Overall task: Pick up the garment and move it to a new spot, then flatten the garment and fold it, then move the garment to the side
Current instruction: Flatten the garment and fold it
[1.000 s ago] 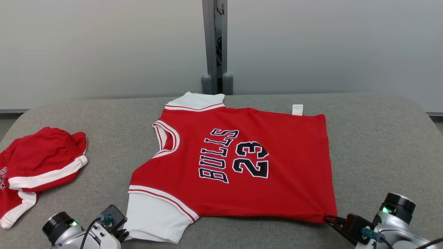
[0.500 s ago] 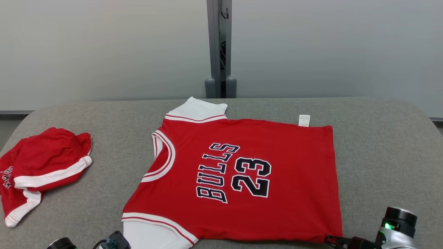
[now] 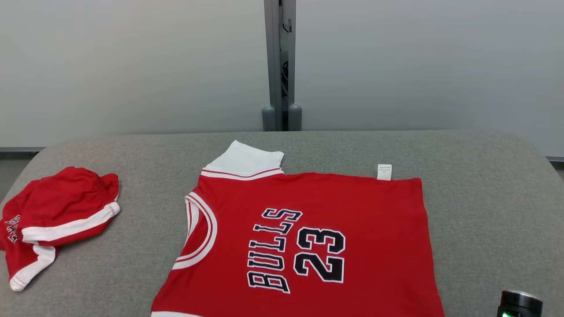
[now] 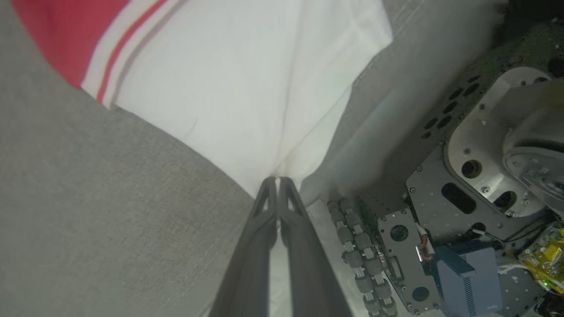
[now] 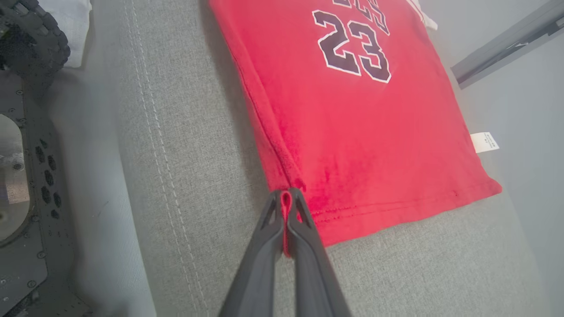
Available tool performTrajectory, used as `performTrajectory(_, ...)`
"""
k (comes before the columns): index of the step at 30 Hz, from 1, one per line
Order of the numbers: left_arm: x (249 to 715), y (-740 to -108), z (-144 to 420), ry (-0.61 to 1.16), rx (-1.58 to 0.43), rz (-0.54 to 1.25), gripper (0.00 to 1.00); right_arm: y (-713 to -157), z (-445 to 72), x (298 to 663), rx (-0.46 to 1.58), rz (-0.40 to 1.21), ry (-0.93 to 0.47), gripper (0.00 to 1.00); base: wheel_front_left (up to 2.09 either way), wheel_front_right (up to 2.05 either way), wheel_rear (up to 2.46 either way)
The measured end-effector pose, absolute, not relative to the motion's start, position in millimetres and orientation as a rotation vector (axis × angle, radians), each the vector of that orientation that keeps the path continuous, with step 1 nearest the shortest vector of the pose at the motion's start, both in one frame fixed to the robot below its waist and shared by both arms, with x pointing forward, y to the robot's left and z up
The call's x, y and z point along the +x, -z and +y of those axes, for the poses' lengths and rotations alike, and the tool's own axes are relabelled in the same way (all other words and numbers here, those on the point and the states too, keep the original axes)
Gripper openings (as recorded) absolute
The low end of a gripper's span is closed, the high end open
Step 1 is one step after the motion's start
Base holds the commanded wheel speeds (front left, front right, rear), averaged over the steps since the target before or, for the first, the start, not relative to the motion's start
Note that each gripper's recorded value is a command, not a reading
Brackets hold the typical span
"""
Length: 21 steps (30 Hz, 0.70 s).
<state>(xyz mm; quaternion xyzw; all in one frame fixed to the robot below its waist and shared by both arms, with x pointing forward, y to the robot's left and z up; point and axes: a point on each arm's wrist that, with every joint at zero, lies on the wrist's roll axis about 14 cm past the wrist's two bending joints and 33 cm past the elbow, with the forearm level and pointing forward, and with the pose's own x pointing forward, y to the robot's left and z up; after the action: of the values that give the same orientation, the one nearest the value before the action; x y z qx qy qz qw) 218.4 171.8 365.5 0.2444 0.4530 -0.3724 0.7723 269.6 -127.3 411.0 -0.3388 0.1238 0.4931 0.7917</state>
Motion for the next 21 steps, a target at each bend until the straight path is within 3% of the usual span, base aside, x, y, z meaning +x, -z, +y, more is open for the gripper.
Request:
performTrajectory(6, 189.7, -363.8, 162.9, 0.867, 0.525, 1.040, 0.00, -407.3, -129.9, 254.6, -0.708, 0.288, -1.078, 0.00, 0.00, 0.00, 0.00)
performTrajectory(21, 175.0, -370.9, 150.9, 0.912, 0.500, 1.053, 0.00, -402.4, -127.0, 234.5, -0.673, 0.308, -1.109, 0.00, 0.00, 0.00, 0.00)
